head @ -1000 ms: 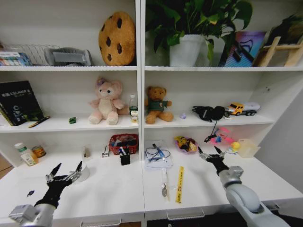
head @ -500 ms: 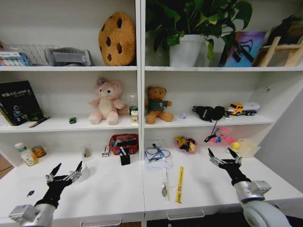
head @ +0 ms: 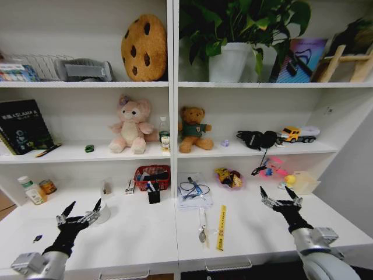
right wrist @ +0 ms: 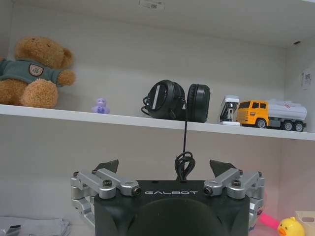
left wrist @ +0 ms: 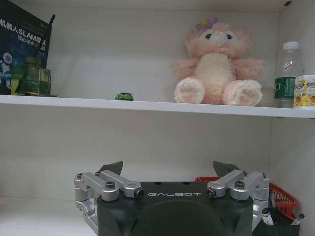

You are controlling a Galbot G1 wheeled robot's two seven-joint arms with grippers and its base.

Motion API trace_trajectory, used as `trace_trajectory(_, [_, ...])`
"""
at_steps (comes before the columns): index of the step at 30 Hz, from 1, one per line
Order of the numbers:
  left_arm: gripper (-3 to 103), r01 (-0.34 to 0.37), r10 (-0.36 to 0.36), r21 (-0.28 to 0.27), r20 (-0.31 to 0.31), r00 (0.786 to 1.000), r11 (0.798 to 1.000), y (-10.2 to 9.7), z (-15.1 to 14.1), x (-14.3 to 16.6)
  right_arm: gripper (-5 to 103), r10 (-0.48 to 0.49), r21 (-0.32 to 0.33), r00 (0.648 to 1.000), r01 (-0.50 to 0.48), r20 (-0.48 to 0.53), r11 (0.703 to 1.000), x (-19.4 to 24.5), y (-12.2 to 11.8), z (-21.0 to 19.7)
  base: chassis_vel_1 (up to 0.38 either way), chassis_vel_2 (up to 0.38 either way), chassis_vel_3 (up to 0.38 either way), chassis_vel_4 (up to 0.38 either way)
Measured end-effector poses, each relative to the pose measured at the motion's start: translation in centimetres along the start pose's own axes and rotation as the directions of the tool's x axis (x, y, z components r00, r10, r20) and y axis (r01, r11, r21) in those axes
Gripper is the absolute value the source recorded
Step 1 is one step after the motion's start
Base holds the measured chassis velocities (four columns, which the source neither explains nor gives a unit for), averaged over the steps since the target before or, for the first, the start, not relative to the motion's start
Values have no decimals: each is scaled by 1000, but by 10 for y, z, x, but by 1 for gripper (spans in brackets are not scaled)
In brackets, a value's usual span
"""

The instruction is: Organize the objects on the table.

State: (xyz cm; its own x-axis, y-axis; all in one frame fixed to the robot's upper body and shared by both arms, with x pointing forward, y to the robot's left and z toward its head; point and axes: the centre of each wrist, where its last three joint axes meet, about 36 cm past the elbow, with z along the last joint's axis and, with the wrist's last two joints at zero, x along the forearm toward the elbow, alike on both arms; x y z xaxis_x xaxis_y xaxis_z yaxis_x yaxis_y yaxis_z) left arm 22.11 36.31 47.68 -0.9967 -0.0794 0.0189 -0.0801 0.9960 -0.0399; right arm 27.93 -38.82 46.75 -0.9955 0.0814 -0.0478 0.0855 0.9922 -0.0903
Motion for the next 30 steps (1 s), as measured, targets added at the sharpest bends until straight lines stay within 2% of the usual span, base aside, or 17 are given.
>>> trace_trajectory(30, [100,0,0,0,0,1000,1000,0,0,0,100,1,-3,1000,-2,-4,1000,-1,0,0,0,0,0,0])
